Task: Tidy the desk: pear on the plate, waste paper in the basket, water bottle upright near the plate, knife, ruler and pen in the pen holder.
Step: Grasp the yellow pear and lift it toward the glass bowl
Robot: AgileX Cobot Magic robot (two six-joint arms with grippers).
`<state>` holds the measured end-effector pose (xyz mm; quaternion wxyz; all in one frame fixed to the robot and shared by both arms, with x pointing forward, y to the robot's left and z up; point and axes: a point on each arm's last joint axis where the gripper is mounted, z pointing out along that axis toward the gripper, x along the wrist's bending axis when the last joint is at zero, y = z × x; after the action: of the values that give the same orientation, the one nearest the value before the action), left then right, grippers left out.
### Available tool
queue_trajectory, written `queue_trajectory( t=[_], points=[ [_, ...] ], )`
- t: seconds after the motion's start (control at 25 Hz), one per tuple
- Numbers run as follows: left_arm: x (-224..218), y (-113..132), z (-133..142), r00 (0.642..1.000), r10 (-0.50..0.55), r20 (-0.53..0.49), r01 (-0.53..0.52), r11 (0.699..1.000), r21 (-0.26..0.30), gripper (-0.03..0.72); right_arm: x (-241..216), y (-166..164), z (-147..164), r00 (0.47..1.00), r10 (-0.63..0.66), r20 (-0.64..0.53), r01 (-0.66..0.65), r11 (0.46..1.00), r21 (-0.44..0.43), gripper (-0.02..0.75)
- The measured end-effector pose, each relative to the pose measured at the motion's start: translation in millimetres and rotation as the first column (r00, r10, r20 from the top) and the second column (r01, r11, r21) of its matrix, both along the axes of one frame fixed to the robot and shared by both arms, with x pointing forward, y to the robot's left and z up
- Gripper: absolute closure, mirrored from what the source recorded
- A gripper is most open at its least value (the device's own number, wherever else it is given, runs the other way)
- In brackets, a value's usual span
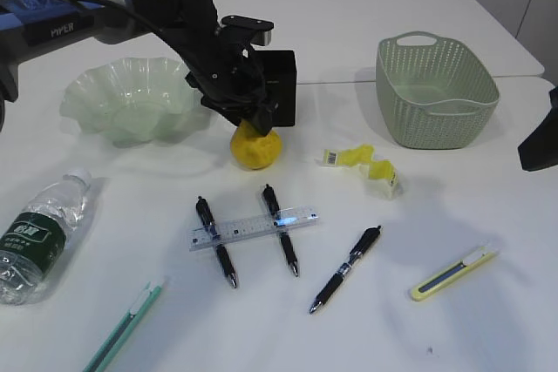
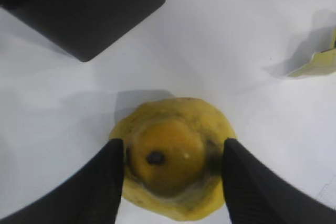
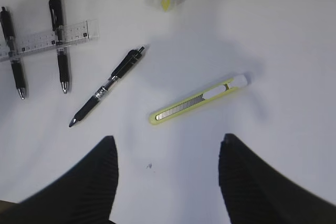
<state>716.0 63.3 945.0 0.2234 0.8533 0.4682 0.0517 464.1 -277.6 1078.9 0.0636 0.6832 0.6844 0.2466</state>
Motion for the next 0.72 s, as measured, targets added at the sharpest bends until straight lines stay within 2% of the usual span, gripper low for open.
queue_trajectory(
  t=[0.4, 0.72],
  points=[
    [0.2, 1.2, 0.4, 1.000, -0.001, -0.001, 0.001, 1.000, 0.008, 0.400, 0.0, 0.0, 0.0, 1.000, 0.000, 0.000, 0.000, 1.000, 0.001, 0.260],
    [-2.1, 3.2, 1.5, 1.000, -0.009, -0.024, 0.010, 0.999, 0.035, 0.414, 1.0, -0.1, 0.4, 1.000, -0.004, 0.011, 0.004, 1.000, 0.000, 0.260]
  ],
)
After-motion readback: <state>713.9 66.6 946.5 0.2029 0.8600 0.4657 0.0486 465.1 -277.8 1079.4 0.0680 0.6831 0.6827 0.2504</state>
